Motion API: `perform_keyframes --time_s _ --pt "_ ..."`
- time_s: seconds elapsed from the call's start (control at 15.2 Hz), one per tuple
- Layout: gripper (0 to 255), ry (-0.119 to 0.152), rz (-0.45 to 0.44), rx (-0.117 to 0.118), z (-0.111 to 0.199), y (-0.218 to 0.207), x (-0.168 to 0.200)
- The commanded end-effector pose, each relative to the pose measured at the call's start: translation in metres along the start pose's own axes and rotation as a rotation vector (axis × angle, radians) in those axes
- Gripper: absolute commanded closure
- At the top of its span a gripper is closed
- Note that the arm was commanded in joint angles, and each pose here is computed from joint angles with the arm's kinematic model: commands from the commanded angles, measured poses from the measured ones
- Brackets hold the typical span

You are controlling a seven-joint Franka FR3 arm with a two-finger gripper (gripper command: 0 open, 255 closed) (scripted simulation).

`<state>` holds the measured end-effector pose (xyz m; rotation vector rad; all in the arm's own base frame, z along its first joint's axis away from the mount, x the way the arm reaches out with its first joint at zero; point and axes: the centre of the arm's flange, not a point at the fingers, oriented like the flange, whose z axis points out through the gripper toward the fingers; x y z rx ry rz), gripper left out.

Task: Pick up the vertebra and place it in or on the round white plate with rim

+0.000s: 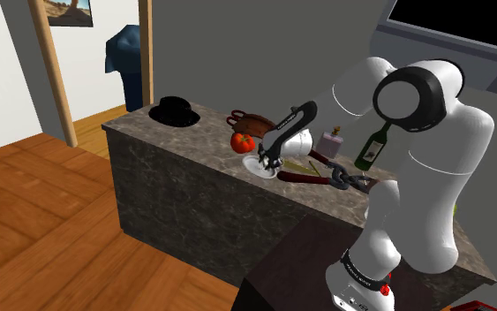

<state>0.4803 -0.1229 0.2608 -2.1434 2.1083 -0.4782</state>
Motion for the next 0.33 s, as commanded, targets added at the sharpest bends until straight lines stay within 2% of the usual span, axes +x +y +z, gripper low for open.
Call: perform_keyframes --time_s 0.0,0.26 --pt "255 0.000 0.000 -0.001 -0.009 -0.003 0.001" --pt "255 0.000 0.000 -0.001 -0.029 -0.009 0.005"
